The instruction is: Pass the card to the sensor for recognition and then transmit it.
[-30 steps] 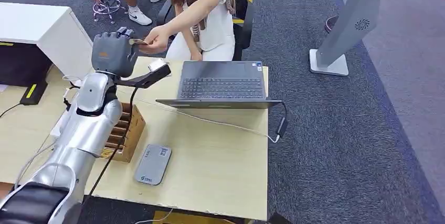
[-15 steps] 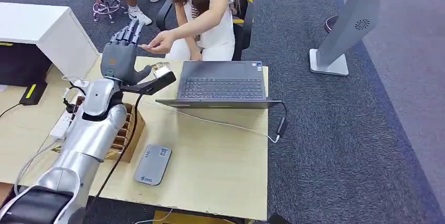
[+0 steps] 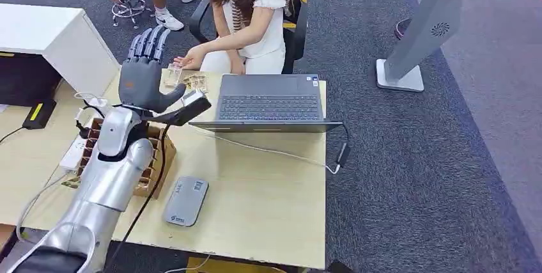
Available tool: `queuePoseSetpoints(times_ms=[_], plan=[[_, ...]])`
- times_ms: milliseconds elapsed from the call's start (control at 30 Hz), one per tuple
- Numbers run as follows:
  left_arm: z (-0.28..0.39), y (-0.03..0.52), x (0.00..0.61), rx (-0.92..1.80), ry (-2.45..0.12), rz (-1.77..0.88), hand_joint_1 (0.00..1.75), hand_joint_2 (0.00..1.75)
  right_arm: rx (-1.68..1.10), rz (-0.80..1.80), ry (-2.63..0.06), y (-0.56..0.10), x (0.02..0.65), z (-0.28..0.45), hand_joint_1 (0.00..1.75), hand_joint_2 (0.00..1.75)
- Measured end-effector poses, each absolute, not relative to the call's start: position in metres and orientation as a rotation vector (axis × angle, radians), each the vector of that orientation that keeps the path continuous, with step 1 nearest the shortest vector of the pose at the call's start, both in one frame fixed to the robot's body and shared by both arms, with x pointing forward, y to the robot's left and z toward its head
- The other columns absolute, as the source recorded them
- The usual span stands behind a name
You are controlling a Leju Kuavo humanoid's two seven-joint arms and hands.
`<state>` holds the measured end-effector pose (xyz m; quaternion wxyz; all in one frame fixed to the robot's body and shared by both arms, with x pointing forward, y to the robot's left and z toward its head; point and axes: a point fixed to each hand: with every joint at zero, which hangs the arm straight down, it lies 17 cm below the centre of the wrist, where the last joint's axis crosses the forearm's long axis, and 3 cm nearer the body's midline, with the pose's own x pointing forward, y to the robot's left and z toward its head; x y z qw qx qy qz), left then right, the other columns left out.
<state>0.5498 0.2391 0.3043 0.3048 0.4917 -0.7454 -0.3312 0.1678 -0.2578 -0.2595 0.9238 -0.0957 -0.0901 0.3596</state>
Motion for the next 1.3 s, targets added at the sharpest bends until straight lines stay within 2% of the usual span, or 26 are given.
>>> queuePoseSetpoints(times_ms=[233, 400, 667, 933, 1300], plan=[[0.276, 0.253, 0.422, 1.311, -2.196, -0.733, 0.0, 1.75, -0.197, 0.681, -0.169, -0.267, 0.144, -0.267, 0.0, 1.75], [0.249, 0.278, 0.378, 1.303, -2.16, -0.72, 0.0, 1.75, -0.208, 0.658, -0.172, -0.276, 0.136, -0.269, 0.0, 1.75], [0.233, 0.312, 0.36, 1.363, -2.05, -0.702, 0.0, 1.75, -0.216, 0.647, -0.172, -0.283, 0.131, -0.271, 0.0, 1.75], [0.115, 0.351, 0.386, 1.207, -1.513, -1.095, 0.0, 1.75, -0.219, 0.611, -0.146, -0.29, 0.124, -0.272, 0.0, 1.75], [0.088, 0.372, 0.379, 1.179, -1.424, -1.172, 0.0, 1.75, -0.219, 0.603, -0.141, -0.294, 0.121, -0.272, 0.0, 1.75]])
